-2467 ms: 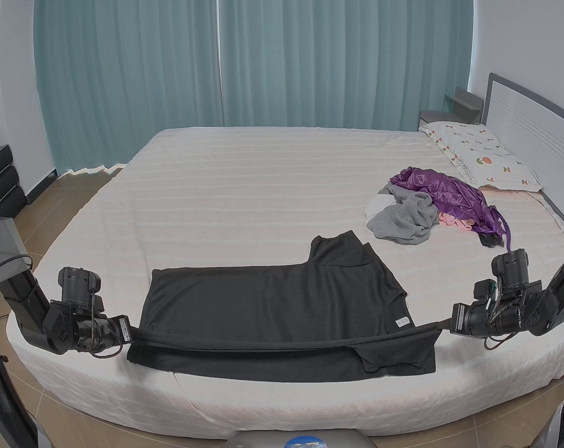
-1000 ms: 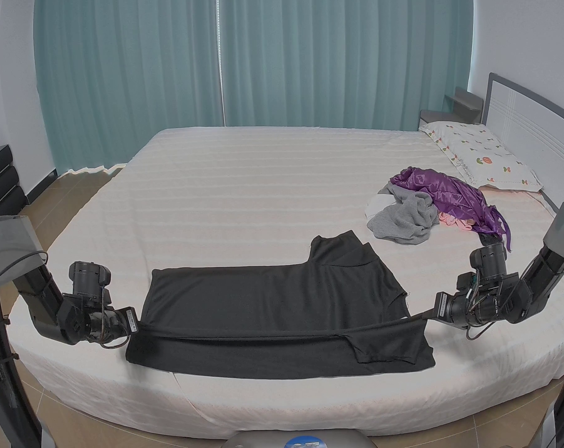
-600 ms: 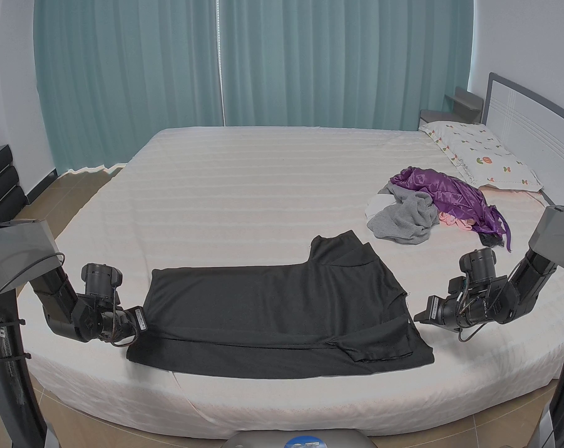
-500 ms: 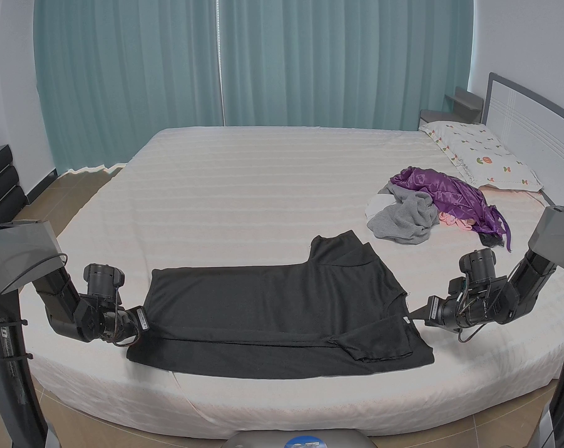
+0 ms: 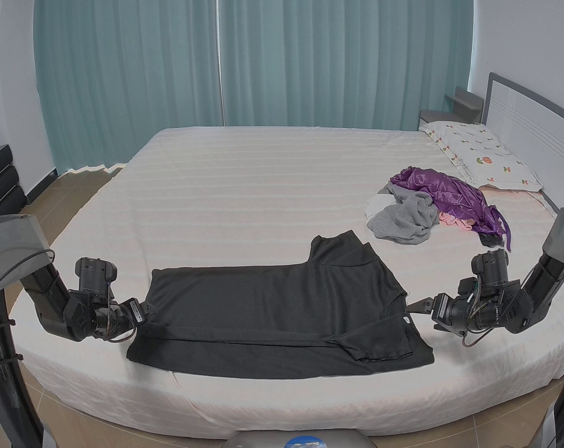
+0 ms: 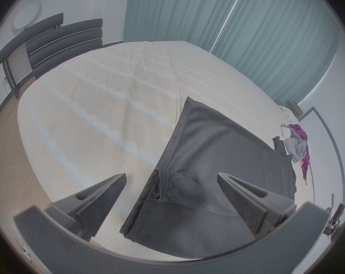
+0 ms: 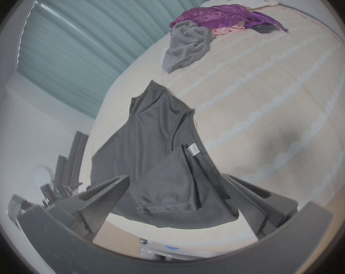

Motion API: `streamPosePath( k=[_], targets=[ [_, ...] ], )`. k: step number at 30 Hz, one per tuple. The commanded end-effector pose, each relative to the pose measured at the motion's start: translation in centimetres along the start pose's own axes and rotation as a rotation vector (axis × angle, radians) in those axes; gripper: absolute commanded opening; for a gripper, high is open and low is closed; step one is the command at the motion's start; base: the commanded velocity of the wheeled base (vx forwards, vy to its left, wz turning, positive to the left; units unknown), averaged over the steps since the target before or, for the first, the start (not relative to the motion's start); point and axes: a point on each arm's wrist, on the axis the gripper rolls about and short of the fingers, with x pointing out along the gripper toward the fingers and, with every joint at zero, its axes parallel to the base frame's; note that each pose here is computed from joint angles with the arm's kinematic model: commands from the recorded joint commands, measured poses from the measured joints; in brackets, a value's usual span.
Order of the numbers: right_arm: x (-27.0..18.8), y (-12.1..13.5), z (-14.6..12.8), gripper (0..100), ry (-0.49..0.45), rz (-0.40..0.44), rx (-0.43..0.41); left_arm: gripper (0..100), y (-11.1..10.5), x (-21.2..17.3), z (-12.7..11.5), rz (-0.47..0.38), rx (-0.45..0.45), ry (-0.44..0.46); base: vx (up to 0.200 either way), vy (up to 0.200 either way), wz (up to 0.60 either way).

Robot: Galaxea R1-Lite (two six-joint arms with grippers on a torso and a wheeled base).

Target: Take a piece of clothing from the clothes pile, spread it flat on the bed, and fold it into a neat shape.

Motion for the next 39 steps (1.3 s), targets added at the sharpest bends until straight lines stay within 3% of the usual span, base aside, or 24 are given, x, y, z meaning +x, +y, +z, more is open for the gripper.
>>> streamPosePath(
  k=[1, 3, 5, 8, 13, 23, 32, 39],
  targets=[
    [-2.1, 0.2, -1.4, 100, -0.044, 0.041, 0.118, 100, -0.1, -3.0, -0.1, -0.032, -0.066, -0.029, 0.000, 0.000, 0.00],
    [-2.3, 0.2, -1.8, 100, -0.049, 0.050, 0.146, 100, -0.1, -3.2, -0.2, -0.038, -0.108, -0.036, 0.000, 0.000, 0.00],
    [-2.5, -0.2, -2.5, 100, -0.056, 0.062, 0.205, 100, -0.2, -3.6, -0.1, -0.062, -0.207, -0.050, 0.000, 0.000, 0.00],
    [-2.2, -0.7, -3.1, 100, -0.053, 0.064, 0.248, 100, 0.0, -3.7, -0.5, -0.097, -0.226, -0.026, 0.067, 0.000, 0.00],
    [-1.6, -1.4, -4.1, 100, -0.039, 0.056, 0.266, 100, 0.1, -3.7, -1.4, -0.109, -0.222, 0.022, 0.200, 0.000, 0.00],
    [-1.1, -2.0, -4.9, 100, -0.012, 0.042, 0.273, 100, -1.2, -3.3, -3.2, -0.119, -0.170, 0.091, 0.000, 0.000, 0.00],
    [-0.8, -1.8, -5.4, 100, 0.003, 0.044, 0.262, 100, -2.2, -2.6, -4.9, -0.066, -0.117, 0.193, 0.000, 0.000, 0.00],
    [-0.8, -1.7, -5.5, 100, 0.008, 0.041, 0.256, 100, -2.5, -0.4, -4.5, 0.001, -0.106, 0.144, 0.000, 0.000, 0.00]
  ],
)
